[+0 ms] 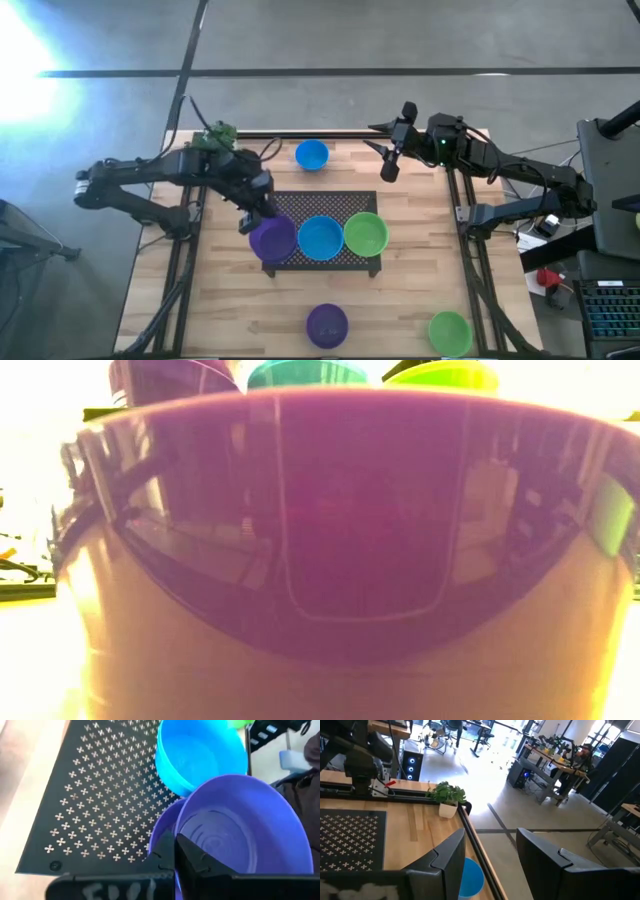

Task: Pick & Place Mini bowls
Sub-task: Stack the top violet bowl on the violet bowl on the shelf

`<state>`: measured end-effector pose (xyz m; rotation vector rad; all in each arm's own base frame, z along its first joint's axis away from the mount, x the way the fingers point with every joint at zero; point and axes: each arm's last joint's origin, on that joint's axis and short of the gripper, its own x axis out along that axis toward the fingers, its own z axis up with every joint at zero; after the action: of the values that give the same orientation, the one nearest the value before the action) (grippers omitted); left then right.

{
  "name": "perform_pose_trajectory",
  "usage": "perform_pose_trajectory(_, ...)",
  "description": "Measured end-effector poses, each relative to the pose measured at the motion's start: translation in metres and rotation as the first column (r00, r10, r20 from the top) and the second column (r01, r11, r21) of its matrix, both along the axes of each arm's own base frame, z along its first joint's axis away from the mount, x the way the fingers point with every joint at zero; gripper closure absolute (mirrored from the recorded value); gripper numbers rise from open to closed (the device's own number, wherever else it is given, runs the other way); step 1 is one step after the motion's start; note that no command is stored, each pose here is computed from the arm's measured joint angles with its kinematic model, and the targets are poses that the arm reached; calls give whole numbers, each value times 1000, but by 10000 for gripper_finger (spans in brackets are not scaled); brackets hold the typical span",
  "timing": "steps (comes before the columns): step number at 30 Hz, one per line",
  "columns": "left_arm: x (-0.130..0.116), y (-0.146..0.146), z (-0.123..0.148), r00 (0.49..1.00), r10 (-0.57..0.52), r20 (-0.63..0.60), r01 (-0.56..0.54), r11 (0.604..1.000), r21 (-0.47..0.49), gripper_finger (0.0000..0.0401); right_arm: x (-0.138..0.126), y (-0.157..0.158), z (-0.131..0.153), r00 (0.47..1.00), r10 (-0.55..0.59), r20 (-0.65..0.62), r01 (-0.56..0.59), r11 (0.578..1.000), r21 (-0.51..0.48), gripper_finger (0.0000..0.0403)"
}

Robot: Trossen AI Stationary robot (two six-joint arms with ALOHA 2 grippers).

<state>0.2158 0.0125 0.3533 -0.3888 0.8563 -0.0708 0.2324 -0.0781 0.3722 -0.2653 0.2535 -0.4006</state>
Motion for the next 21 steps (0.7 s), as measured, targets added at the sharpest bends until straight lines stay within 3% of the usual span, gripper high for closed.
perform_pose_trajectory(12,12,1,-10,999,-28,-47,29,999,19,395,0,0,0,1000,0,0,0,1000,-2,229)
perform_pose_trajectory(21,12,1,-11,998,-26,-51,27,999,19,353,0,0,0,1000,0,1,0,1000,-1,229)
